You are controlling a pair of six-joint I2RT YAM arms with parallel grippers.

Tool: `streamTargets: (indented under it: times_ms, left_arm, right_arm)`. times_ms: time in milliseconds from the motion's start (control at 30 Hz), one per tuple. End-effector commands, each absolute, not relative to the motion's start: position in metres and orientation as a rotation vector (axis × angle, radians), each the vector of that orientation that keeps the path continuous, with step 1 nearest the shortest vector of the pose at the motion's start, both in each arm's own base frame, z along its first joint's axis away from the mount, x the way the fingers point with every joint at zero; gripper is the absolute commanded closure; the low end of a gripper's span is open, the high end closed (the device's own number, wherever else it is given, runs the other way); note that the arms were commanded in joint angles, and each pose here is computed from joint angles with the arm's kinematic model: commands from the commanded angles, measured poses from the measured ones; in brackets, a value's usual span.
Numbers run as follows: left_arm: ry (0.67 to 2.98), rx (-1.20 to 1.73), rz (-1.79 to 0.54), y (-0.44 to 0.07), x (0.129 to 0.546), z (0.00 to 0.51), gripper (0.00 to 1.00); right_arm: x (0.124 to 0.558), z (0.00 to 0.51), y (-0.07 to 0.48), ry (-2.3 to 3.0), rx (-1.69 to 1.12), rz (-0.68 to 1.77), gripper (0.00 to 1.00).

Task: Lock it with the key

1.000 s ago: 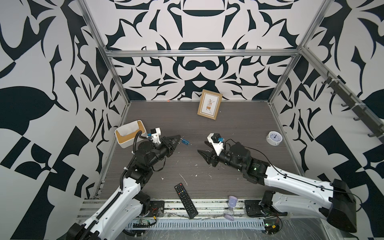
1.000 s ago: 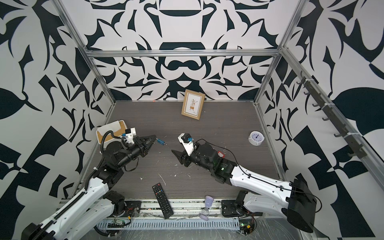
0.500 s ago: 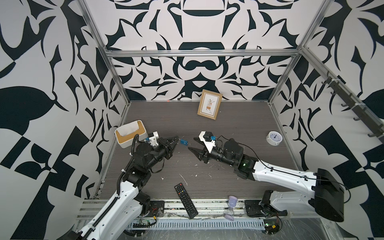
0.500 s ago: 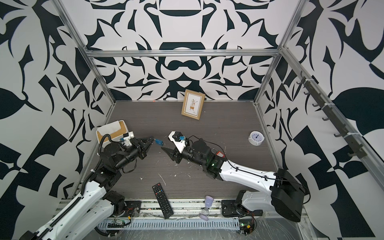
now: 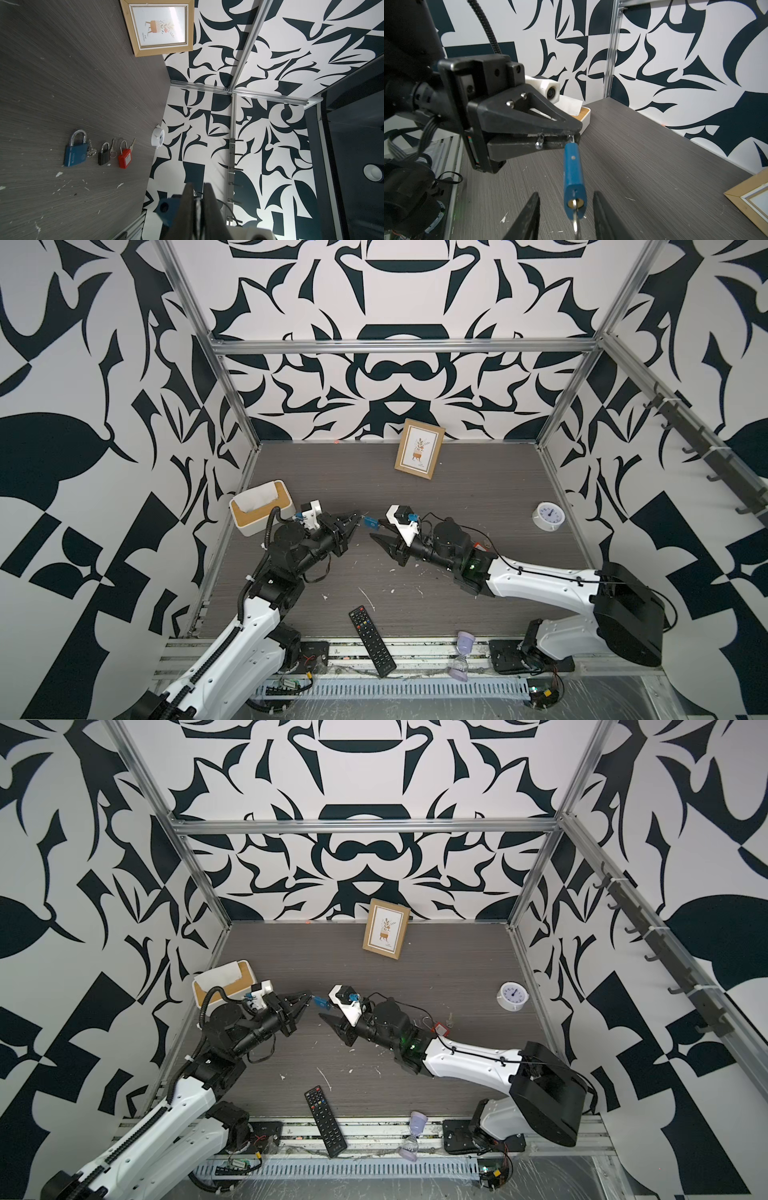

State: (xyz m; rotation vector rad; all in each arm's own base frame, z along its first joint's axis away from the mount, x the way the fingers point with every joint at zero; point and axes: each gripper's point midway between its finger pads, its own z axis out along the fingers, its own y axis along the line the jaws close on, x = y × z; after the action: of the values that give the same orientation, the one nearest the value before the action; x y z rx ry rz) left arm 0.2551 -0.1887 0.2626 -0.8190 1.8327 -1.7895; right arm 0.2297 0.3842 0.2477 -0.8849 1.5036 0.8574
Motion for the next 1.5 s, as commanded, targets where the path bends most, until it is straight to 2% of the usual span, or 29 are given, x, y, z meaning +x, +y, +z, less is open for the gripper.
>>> streamTargets:
  times_ms: [0,600,800,1000,1100,1200,1367,1400,1467]
  left_arm:
    - [1.765,-0.734,-1.856,-0.192,0.253,0.291,1.0]
    - [1.771,-0.71,-1.874,-0.197,0.254,0.286,1.0]
    - [1.766,-0.691,-1.88,-0.198,0.254,0.29,1.0]
    - [1.773,-0.687,-1.879,-0.2,0.254,0.287,1.0]
    - [1.779,-0.678,-1.879,-0.201,0.255,0.286,1.0]
    - [1.79,-0.65,-1.855,-0.203,0.256,0.282,1.0]
    - [1.777,-0.447,-1.79,-0.21,0.259,0.283,1.0]
    - [1.774,-0.375,-1.763,-0.212,0.259,0.285,0.96]
    - [1.796,-0.249,-1.703,-0.218,0.259,0.288,0.78]
  right_arm:
    - [0.23,0.289,0.389,1.405,-0.823,0.911,0.57]
    - [0.236,0.293,0.385,1.409,-0.767,0.902,0.58]
    - [0.236,0.296,0.386,1.407,-0.763,0.91,0.62]
    - [0.236,0.294,0.386,1.414,-0.761,0.917,0.74]
    - [0.236,0.295,0.385,1.417,-0.754,0.916,0.85]
    - [0.236,0.296,0.383,1.431,-0.734,0.926,1.0]
    - [0.24,0.286,0.377,1.585,-0.703,0.954,1.0]
    - [0.243,0.284,0.374,1.629,-0.684,0.964,1.0]
    - [0.246,0.279,0.367,1.705,-0.655,1.01,1.0]
